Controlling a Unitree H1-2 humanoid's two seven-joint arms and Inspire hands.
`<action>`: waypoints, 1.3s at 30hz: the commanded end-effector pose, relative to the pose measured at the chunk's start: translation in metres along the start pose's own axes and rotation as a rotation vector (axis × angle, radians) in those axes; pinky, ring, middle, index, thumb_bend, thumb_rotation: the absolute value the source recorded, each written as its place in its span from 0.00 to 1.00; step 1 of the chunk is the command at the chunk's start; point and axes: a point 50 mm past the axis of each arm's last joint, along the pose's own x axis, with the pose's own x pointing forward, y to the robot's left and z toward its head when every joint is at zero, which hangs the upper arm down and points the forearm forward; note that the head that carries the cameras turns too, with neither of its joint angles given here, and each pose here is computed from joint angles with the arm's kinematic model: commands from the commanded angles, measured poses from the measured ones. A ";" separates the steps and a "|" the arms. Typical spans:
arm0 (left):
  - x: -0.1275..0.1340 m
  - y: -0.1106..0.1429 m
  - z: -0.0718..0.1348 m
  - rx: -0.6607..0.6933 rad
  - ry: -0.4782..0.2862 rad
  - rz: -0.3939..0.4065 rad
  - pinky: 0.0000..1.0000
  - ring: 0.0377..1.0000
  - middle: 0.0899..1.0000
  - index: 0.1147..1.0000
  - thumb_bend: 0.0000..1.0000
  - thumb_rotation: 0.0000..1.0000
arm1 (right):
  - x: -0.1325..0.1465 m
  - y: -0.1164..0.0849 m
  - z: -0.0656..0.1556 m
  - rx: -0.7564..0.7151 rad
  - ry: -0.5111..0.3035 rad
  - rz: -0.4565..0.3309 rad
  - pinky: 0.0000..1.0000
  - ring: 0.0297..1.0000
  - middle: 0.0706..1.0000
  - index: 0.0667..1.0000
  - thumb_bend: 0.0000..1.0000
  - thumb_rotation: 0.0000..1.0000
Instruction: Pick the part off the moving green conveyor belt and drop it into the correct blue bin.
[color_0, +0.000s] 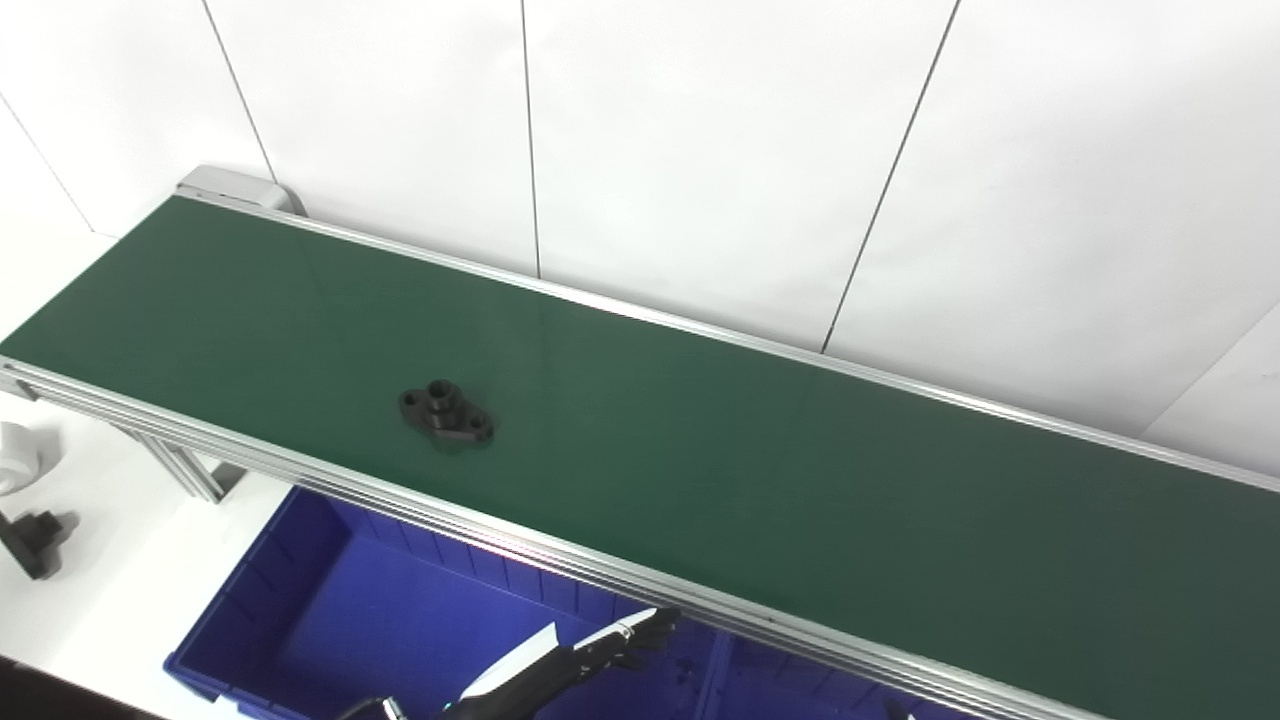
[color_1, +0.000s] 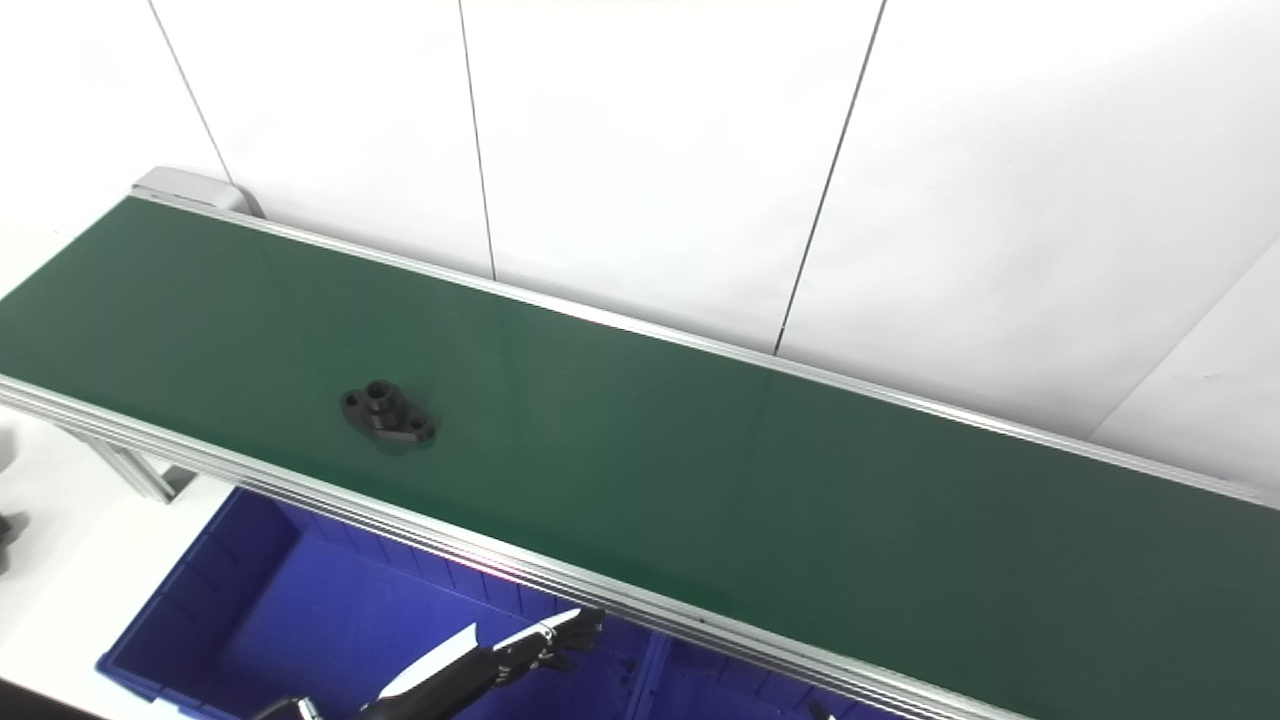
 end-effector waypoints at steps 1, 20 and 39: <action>0.002 0.008 0.005 0.021 -0.051 0.013 0.86 0.92 0.95 0.96 0.82 0.52 | 0.001 -0.003 0.010 0.002 -0.051 -0.012 0.99 1.00 1.00 1.00 0.88 0.47; -0.010 0.022 0.009 0.042 -0.052 0.029 0.85 0.93 0.97 0.98 0.84 0.57 | 0.001 0.009 0.027 -0.003 -0.128 -0.053 0.89 0.95 0.97 1.00 0.87 0.47; -0.007 0.020 0.010 0.019 -0.066 0.034 0.86 0.93 0.97 0.98 0.82 0.58 | 0.000 0.003 0.042 0.066 -0.302 -0.212 0.80 0.88 0.92 0.96 0.90 0.41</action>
